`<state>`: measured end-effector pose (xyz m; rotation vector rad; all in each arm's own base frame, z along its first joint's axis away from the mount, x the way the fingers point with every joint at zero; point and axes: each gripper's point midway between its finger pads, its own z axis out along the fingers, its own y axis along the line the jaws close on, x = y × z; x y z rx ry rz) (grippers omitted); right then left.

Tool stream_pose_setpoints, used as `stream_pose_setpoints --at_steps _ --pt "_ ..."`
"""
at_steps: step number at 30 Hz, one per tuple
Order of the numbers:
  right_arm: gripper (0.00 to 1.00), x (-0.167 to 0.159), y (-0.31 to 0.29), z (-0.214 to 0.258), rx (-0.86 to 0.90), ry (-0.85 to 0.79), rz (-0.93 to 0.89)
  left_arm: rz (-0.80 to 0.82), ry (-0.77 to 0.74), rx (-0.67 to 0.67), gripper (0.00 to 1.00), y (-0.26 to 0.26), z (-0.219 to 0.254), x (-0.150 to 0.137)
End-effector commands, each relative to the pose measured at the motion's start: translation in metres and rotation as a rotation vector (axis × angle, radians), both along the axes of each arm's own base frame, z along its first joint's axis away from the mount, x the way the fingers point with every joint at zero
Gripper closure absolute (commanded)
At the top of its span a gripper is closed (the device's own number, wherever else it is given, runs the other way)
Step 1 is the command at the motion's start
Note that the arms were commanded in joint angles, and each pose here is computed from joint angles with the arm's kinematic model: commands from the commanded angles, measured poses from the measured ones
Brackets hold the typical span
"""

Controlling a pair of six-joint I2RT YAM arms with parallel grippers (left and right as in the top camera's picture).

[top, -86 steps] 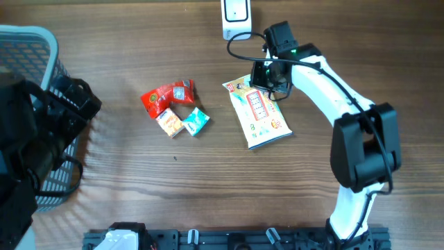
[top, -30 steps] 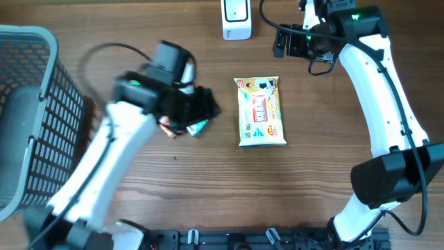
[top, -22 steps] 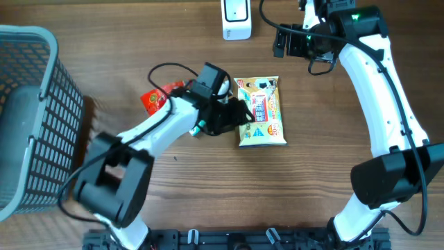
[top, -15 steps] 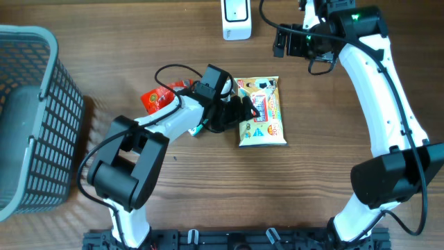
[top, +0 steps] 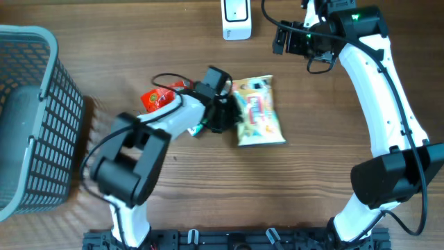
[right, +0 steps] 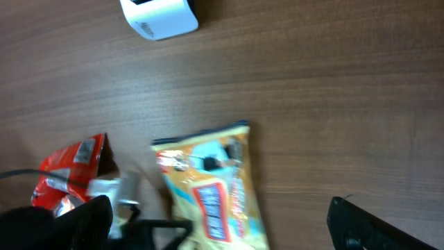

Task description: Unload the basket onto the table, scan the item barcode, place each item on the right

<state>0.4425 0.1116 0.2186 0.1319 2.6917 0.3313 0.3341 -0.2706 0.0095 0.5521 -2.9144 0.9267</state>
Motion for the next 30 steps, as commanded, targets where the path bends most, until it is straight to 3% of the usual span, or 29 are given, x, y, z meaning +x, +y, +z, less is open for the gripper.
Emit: stream_pose_setpoints --at_steps 1,4,6,10,11,12,14,17,20,22,24,26,30 --pt "0.0 0.003 -0.014 -0.002 -0.062 -0.004 -0.046 0.204 -0.253 0.341 0.96 0.079 0.078 0.036" --pt "0.0 0.005 -0.03 -0.003 -0.145 -0.014 -0.089 0.222 -0.502 0.606 0.96 0.115 0.178 0.048" --pt "0.0 0.005 -0.044 -0.004 -0.189 -0.011 -0.12 0.182 -0.592 0.691 0.96 0.112 0.202 0.05" --pt "0.0 0.002 -0.086 -0.006 -0.189 0.027 -0.182 0.127 -0.761 1.037 0.96 0.118 0.223 0.043" --pt "0.0 0.001 -0.083 -0.007 -0.096 0.048 -0.162 0.11 -0.752 1.043 0.96 0.115 0.219 0.041" --pt "0.0 -0.002 -0.064 -0.004 0.05 0.059 -0.066 0.131 -0.715 0.984 0.9 0.113 0.21 0.042" --pt "0.0 -0.007 -0.032 0.006 0.218 0.043 0.102 0.235 -0.558 0.758 0.59 0.115 0.189 0.048" --pt "0.0 -0.013 0.011 0.006 0.231 0.029 0.231 0.267 -0.339 0.423 0.51 0.134 0.172 0.06" --pt "0.0 -0.012 0.054 -0.026 0.061 0.04 0.195 0.373 -0.229 0.431 0.49 0.187 0.163 0.059" --pt "0.0 -0.013 0.089 -0.059 -0.053 0.048 0.134 0.434 -0.149 0.479 0.24 0.222 0.156 0.048" --pt "0.0 -0.019 0.132 -0.084 -0.076 0.051 0.186 0.477 -0.115 0.54 0.0 0.246 0.153 0.041" --pt "0.0 -0.027 0.173 -0.109 -0.087 0.044 0.234 0.509 -0.101 0.58 0.0 0.262 0.152 0.038" --pt "0.0 -0.032 0.201 -0.15 -0.231 -0.014 0.14 0.55 -0.086 0.593 0.0 0.278 0.152 0.037"
